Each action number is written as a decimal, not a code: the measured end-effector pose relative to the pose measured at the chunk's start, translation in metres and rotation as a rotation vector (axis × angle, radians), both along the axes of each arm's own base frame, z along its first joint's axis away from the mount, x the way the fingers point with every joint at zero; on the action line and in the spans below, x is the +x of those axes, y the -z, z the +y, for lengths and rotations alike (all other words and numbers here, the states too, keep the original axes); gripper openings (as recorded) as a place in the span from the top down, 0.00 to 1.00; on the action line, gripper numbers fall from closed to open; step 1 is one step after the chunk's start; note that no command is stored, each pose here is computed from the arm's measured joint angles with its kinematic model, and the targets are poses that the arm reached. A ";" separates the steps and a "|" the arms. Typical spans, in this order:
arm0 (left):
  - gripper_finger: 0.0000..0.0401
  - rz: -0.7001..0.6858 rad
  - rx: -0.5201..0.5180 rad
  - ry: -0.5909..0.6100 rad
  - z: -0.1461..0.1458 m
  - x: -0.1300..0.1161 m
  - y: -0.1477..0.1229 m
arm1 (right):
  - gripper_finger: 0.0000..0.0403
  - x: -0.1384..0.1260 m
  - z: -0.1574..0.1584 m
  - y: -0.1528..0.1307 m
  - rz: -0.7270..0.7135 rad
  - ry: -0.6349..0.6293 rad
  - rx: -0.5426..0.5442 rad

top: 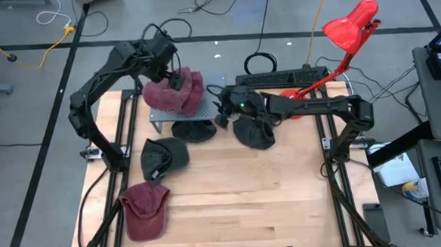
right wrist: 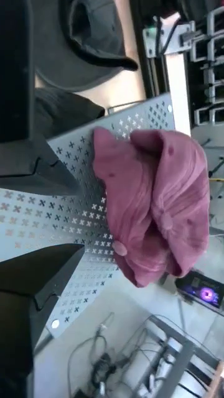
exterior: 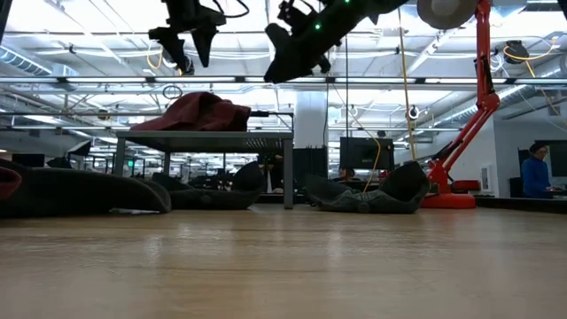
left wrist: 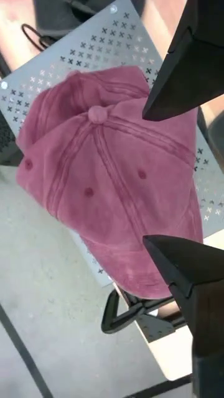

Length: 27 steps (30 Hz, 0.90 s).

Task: Pick & Place hat
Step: Stack the top red cap on top of the red cap on the shelf

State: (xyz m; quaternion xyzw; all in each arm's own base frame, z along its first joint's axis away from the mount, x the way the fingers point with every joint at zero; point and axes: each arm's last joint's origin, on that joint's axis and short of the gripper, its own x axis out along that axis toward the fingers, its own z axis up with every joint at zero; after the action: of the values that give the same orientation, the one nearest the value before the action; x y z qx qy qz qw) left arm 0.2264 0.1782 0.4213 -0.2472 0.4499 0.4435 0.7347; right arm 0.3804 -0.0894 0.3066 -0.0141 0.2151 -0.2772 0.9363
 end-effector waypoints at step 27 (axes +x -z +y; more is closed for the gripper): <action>0.23 -0.208 0.144 -0.047 0.000 -0.080 0.078 | 0.68 0.008 -0.075 0.032 -0.149 0.120 0.215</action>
State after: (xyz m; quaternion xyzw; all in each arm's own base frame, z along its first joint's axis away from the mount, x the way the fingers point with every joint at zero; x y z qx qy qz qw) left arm 0.1461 0.1784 0.3433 -0.2488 0.3324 0.4638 0.7826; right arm 0.3881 -0.1641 0.2749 0.1197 0.1739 -0.3084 0.9275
